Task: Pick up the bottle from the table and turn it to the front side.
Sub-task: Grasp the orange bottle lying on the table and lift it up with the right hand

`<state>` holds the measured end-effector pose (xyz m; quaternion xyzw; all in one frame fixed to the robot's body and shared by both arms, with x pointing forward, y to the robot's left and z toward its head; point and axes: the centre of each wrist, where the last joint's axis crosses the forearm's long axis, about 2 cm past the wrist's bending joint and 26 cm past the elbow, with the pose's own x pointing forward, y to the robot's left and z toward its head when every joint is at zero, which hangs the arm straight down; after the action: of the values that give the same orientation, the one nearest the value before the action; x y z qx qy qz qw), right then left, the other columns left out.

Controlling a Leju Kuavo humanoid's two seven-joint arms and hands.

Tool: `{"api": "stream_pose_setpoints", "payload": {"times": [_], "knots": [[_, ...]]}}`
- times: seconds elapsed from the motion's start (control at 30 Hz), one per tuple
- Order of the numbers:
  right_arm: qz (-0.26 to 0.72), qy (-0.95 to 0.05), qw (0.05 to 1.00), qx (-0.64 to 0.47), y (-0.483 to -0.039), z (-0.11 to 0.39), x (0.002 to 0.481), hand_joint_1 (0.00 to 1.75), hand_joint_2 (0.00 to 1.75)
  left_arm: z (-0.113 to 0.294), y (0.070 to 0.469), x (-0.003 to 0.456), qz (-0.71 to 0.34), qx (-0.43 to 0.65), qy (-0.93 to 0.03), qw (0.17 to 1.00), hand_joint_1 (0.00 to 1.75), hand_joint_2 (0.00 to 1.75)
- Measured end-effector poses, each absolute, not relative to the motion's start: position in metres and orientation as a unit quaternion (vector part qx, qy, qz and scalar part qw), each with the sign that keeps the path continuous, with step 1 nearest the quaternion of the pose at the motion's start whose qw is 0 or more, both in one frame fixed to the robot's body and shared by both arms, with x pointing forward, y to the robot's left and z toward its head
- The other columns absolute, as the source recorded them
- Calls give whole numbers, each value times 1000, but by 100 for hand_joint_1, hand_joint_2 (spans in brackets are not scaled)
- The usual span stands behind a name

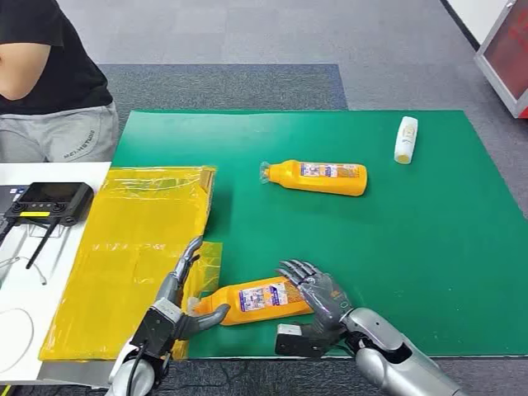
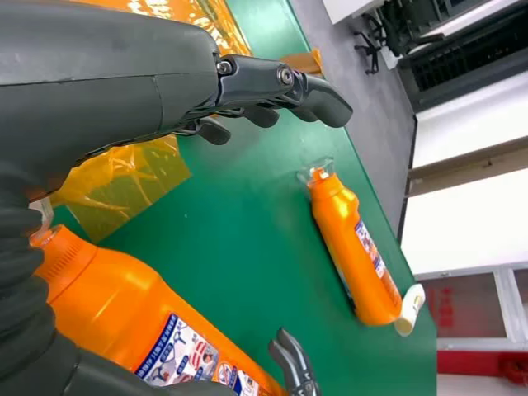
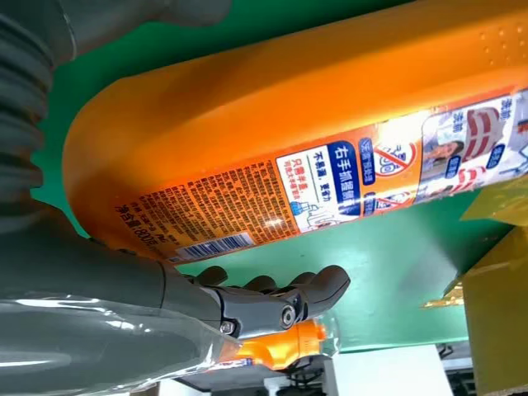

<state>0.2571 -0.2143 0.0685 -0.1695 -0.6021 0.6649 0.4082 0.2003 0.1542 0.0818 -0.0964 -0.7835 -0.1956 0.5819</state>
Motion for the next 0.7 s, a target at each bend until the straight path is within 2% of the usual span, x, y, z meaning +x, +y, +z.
{"api": "stream_pose_setpoints", "payload": {"times": [0.27, 0.53, 0.57, 0.6, 0.67, 0.7], "knots": [[666, -599, 408, -176, -214, 67, 257, 0, 175, 82, 153, 200, -200, -102, -782, 582, 0, 175], [693, -569, 402, -185, -213, 73, 276, 0, 175, 82, 153, 200, -207, -106, -778, 584, 0, 175], [697, -566, 400, -185, -214, 73, 279, 7, 175, 82, 153, 200, -207, -106, -778, 584, 0, 175], [701, -563, 398, -185, -214, 74, 281, 34, 175, 82, 153, 200, -207, -106, -778, 583, 0, 175], [705, -558, 394, -187, -213, 75, 285, 120, 175, 82, 153, 200, -207, -107, -779, 582, 0, 175], [707, -557, 394, -187, -213, 75, 286, 156, 175, 81, 153, 200, -207, -107, -779, 582, 0, 175]]}}
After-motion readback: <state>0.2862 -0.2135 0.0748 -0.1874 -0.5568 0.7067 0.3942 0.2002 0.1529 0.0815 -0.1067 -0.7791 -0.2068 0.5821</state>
